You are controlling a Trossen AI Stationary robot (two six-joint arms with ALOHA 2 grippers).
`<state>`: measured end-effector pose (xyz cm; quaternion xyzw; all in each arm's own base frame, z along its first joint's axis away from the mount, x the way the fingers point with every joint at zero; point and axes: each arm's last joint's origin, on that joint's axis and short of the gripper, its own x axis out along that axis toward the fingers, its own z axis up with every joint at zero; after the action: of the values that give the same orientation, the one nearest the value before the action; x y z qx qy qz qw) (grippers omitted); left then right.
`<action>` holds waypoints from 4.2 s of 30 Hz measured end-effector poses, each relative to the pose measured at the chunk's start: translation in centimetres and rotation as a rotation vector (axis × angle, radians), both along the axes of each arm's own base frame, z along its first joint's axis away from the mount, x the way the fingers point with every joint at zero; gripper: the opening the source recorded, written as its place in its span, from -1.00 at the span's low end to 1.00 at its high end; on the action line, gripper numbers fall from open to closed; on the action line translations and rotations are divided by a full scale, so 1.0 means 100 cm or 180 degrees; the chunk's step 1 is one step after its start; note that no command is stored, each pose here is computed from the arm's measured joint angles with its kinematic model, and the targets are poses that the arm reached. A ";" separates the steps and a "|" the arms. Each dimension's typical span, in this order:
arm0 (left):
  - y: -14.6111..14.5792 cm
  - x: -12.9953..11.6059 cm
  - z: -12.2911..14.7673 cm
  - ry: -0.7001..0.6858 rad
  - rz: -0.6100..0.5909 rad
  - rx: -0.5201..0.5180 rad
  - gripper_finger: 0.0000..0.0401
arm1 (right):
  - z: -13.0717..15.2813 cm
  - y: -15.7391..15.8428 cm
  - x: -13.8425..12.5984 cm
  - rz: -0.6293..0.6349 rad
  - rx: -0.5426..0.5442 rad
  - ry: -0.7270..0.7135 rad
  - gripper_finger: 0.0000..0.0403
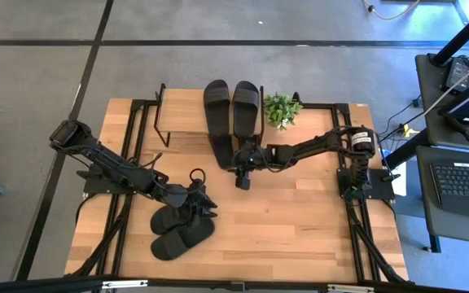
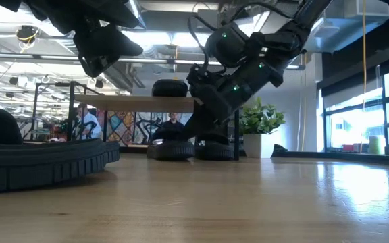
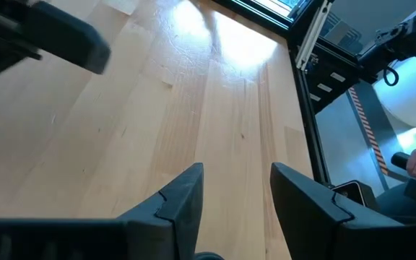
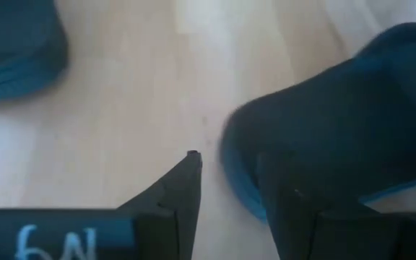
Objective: Pick and place slides into the shelf
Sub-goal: Put the black slide under the shelf
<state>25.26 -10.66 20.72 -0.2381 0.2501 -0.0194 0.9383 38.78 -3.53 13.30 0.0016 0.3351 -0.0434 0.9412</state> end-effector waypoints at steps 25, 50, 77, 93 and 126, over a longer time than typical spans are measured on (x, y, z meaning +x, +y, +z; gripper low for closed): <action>0.000 0.000 0.000 0.0021 0.0027 -0.0050 -0.24 | -0.008 0.028 0.017 0.0756 0.0481 -0.0390 -0.32; 0.000 -0.001 -0.001 0.0066 0.0029 -0.0056 -0.24 | -0.044 0.006 0.027 -0.0005 0.0355 -0.0616 -0.32; 0.005 -0.006 -0.011 0.0447 0.0493 -0.0214 -0.24 | 0.012 0.022 0.021 0.0433 0.0064 -0.0800 -0.32; 0.071 -0.014 -0.031 0.0966 0.2456 0.0061 -0.24 | 0.098 0.027 -0.051 0.0615 -0.0231 0.0191 -0.32; 0.126 -0.010 -0.030 0.1340 0.2065 0.1162 -0.97 | 0.141 0.036 -0.121 0.0184 -0.0735 0.0535 -0.32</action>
<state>24.28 1.93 17.75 -0.1332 0.3477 0.3704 0.8510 26.67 0.10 27.35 -0.1200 0.4054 -0.0546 0.9046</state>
